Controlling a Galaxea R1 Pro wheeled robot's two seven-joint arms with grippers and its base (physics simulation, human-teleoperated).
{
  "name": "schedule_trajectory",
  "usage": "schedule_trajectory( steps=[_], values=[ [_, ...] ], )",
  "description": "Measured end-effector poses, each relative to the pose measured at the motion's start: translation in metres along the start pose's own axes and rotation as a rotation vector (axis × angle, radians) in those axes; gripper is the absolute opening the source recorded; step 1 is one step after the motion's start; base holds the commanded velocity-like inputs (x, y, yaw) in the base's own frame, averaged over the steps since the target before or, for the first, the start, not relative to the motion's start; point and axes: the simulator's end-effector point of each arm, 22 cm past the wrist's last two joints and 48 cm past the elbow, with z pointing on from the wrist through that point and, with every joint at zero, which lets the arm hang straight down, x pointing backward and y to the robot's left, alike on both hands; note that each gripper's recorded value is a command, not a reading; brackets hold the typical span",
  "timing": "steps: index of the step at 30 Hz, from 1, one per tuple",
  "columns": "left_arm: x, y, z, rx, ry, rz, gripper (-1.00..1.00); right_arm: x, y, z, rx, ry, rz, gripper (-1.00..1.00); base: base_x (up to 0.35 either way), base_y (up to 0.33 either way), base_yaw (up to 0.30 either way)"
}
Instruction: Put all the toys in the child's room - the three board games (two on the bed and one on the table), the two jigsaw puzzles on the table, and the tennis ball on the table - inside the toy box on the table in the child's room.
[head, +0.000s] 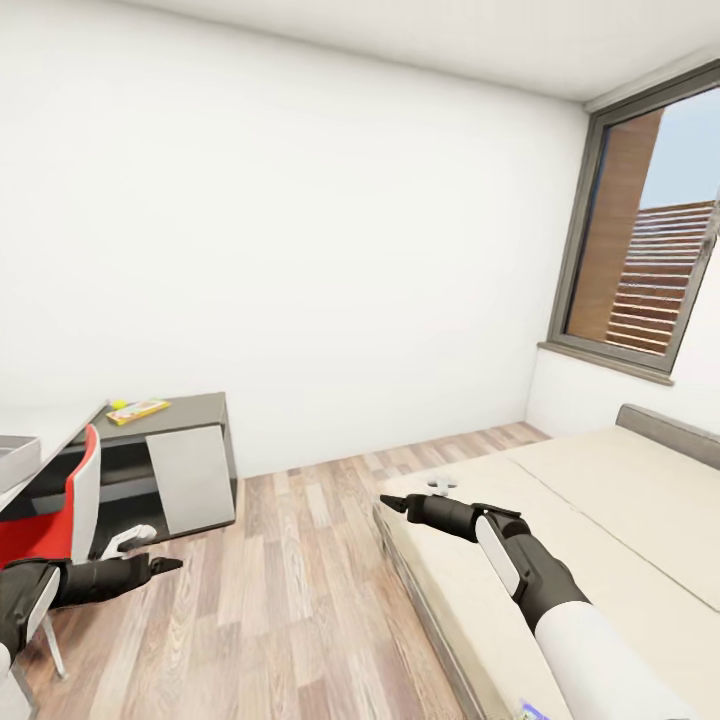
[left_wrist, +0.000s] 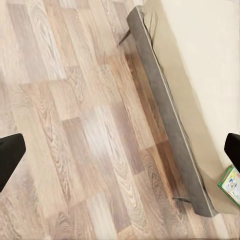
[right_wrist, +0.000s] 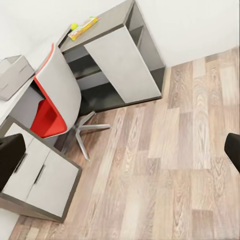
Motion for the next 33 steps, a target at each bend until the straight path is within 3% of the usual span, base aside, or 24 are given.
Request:
schedule_trajectory(
  steps=[10, 17, 33],
  values=[
    [0.0002, 0.0, 0.0, 0.0, 0.0, 0.0, 1.0, 0.0001, 0.0008, 0.0004, -0.001, 0.0, 0.001, 1.0, 0.0, 0.022, -0.24],
    [0.0002, 0.0001, 0.0001, 0.0, 0.001, 0.0, 1.0, -0.0003, 0.0009, 0.0005, -0.002, -0.001, 0.0, 1.0, 0.0, 0.222, -0.06],
    [0.0042, 0.0032, 0.0042, -0.004, 0.011, -0.005, 1.0, 0.0058, -0.0045, 0.0029, 0.002, 0.009, 0.011, 1.0, 0.0, 0.186, -0.217]
  ],
)
